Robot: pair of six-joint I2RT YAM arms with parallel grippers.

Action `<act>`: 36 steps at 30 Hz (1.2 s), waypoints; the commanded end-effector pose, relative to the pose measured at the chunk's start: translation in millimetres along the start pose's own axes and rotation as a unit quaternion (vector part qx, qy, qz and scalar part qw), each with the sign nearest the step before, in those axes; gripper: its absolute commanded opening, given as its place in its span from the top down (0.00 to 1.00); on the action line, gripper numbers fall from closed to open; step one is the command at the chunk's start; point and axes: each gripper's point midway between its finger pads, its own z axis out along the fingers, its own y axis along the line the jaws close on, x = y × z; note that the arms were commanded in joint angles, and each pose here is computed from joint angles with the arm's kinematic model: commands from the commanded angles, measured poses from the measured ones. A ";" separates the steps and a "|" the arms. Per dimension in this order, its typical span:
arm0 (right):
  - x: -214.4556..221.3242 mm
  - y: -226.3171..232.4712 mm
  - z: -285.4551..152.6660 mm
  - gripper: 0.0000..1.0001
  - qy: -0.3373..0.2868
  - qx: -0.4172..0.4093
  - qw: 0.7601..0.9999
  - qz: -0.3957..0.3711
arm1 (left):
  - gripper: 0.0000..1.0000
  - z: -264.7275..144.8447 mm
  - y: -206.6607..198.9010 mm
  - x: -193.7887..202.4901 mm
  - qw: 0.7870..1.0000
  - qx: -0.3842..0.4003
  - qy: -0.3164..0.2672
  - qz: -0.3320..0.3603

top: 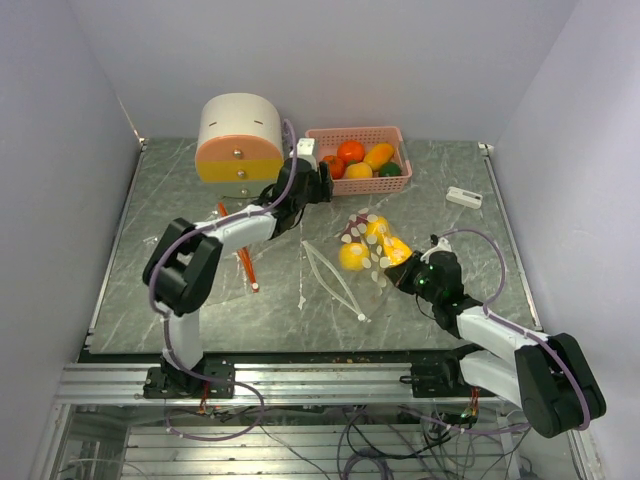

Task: Open the zip-top bag and remove the fake food
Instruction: Place the fake fruit in the bin.

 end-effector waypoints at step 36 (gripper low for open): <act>0.3 -6.8 3.7 1.00 0.005 0.009 1.000 -0.030 | 0.00 88.3 3.5 -57.3 0.996 0.049 -0.059 -0.039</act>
